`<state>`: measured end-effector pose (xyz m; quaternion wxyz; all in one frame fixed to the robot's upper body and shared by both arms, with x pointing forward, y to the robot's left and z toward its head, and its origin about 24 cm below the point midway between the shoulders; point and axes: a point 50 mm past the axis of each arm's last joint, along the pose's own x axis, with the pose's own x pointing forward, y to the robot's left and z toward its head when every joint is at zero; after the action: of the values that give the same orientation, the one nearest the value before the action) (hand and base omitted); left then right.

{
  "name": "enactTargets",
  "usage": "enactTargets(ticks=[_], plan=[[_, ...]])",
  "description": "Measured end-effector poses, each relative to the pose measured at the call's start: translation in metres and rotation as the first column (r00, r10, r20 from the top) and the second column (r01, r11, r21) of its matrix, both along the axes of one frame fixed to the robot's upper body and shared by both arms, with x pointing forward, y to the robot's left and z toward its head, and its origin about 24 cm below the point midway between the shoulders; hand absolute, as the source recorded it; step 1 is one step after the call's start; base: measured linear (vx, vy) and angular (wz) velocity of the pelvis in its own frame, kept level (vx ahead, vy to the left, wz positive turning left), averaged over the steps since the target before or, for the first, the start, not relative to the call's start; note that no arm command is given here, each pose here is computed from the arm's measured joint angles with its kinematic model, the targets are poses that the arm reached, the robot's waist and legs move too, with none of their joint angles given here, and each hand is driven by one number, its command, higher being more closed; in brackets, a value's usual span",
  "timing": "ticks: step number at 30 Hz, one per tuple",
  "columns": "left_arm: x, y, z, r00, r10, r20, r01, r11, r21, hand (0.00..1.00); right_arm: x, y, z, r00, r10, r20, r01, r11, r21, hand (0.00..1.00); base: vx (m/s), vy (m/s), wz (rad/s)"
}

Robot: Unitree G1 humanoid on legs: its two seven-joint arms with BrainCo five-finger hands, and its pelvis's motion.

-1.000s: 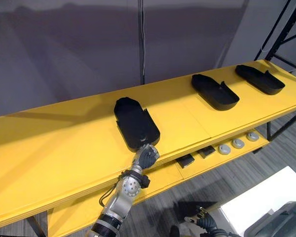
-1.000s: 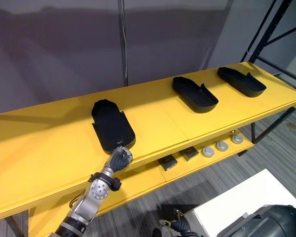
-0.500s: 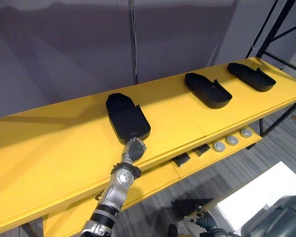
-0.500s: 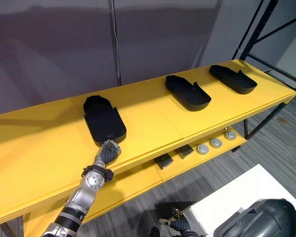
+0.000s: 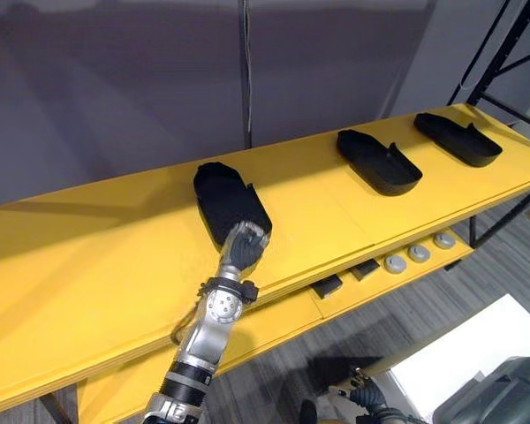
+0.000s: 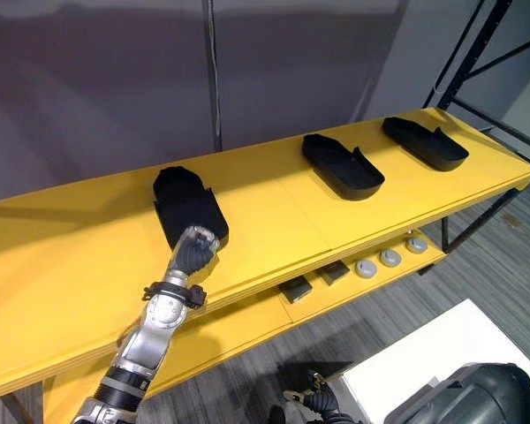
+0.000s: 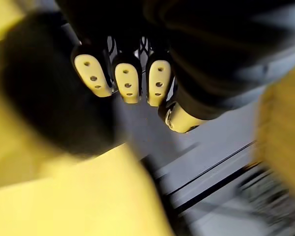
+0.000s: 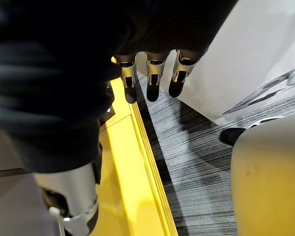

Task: Walk over and take plastic housings, then place them on the shelf

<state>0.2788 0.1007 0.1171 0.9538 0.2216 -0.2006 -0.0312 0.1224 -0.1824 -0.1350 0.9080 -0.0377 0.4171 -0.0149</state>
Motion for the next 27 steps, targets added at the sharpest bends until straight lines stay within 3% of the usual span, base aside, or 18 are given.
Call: enactTargets(ticks=[4,7,9,12,13,14,16,20,22,24,27], plan=[[-0.029,0.030,0.037,0.984,0.038,0.174,0.003,0.973,-0.232,1.00,-0.001,-0.005,-0.003,1.000,0.004,-0.025,-0.005,1.000,-0.012,0.00,-0.02,-0.013,0.30],[-0.051,0.075,0.047,0.942,0.231,0.242,-0.136,0.926,-0.352,1.00,-0.002,-0.006,-0.004,0.999,0.003,-0.035,-0.004,1.000,-0.015,0.00,-0.02,-0.009,0.27],[-0.072,0.108,0.045,0.882,0.404,0.244,-0.271,0.857,-0.439,1.00,-0.002,-0.006,-0.004,0.999,0.003,-0.035,-0.003,1.000,-0.015,0.00,-0.03,-0.006,0.30],[-0.109,0.157,0.022,0.730,0.670,0.134,-0.529,0.678,-0.510,1.00,-0.006,-0.010,-0.005,0.999,-0.021,-0.045,0.020,1.000,-0.019,0.00,-0.02,0.006,0.36],[-0.127,0.173,0.010,0.645,0.760,0.074,-0.630,0.584,-0.511,1.00,-0.008,-0.010,-0.006,0.999,-0.023,-0.048,0.022,1.000,-0.020,0.00,-0.01,0.034,0.11],[-0.143,0.187,-0.006,0.568,0.823,-0.002,-0.709,0.488,-0.510,1.00,-0.009,-0.009,-0.006,0.998,-0.028,-0.052,0.027,0.999,-0.021,0.00,0.00,0.034,0.06],[-0.160,0.199,-0.031,0.477,0.871,-0.120,-0.797,0.371,-0.477,1.00,-0.012,-0.006,-0.006,0.998,-0.032,-0.049,0.031,0.999,-0.016,0.00,-0.01,0.022,0.11],[-0.188,0.211,-0.083,0.343,0.871,-0.351,-0.912,0.220,-0.345,1.00,-0.004,0.004,0.001,0.999,-0.037,0.007,0.037,0.999,0.005,0.00,-0.01,0.013,0.09],[-0.203,0.208,-0.130,0.268,0.787,-0.556,-0.955,0.141,-0.262,1.00,0.003,0.011,0.005,0.998,-0.040,0.040,0.040,0.999,0.020,0.00,0.01,0.016,-0.07],[-0.213,0.200,-0.164,0.212,0.693,-0.689,-0.977,0.127,-0.173,1.00,0.007,0.017,0.007,0.998,-0.032,0.060,0.030,0.999,0.032,0.00,0.03,0.014,-0.09],[-0.222,0.175,-0.207,0.164,0.522,-0.837,-0.975,0.212,-0.059,1.00,0.007,0.021,0.009,0.997,-0.014,0.070,0.011,0.999,0.033,0.00,0.05,0.011,0.03]])
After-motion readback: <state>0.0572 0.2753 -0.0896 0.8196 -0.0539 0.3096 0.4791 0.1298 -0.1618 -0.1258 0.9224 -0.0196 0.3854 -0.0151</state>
